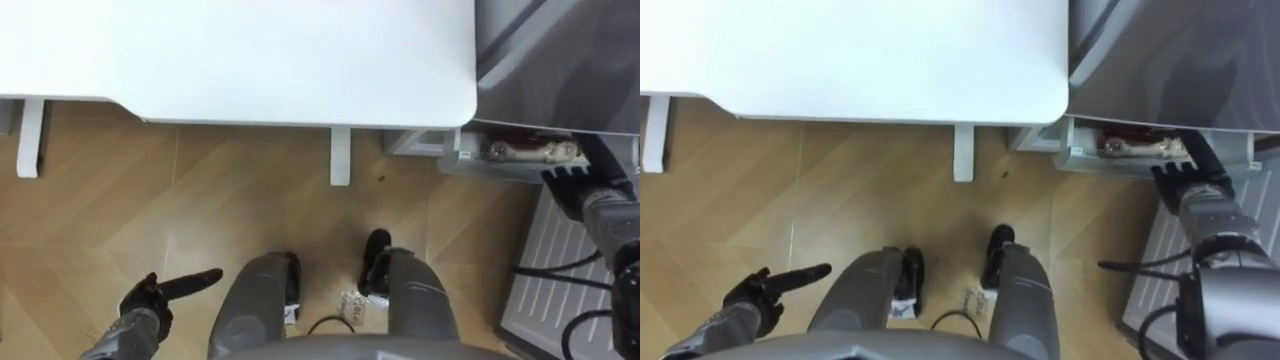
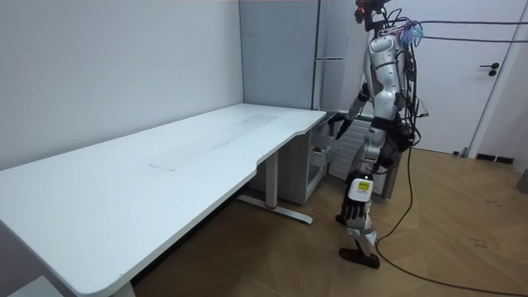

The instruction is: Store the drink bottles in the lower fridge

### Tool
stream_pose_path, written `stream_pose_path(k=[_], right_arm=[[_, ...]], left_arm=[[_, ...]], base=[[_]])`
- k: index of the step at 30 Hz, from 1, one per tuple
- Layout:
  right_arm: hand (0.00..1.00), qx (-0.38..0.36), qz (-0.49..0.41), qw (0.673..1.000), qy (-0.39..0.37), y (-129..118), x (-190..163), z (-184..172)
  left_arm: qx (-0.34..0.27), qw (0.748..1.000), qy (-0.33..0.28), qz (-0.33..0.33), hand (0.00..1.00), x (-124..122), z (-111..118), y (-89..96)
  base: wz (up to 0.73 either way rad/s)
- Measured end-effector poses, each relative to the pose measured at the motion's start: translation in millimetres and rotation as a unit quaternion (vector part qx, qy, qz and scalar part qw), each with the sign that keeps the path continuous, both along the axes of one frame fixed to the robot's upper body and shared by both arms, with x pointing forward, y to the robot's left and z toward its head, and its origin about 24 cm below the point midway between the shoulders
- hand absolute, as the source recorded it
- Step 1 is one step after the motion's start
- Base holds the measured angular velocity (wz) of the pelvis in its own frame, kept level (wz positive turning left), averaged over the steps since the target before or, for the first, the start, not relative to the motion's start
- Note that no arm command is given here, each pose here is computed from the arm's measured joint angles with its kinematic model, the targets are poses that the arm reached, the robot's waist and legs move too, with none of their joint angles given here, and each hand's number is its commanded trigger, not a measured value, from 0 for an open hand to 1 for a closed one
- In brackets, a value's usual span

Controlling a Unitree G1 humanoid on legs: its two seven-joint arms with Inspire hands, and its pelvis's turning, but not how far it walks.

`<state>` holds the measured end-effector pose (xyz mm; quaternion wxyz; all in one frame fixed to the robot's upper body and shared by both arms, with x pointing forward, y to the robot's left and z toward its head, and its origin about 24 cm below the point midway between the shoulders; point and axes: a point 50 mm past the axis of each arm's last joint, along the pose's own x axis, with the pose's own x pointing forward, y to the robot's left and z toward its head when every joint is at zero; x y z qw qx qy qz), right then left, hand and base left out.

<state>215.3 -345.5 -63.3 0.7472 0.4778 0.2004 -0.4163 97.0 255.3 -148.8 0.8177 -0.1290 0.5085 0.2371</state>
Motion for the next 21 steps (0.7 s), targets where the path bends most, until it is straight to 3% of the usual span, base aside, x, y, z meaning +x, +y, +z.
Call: stream_pose_path(k=[9, 21], right_arm=[[0.00, 0.008, -0.006, 0.999, 0.046, 7, -28, -22], [0.00, -0.041, 0.032, 0.987, 0.149, 16, -45, -36]], left_arm=[[-0.020, 1.000, 0.017, -0.002, 0.00, -12, -6, -3.0], [-0.014, 1.000, 0.019, 0.006, 0.00, -10, -6, -3.8]], base=[[-0.05], [0.00]])
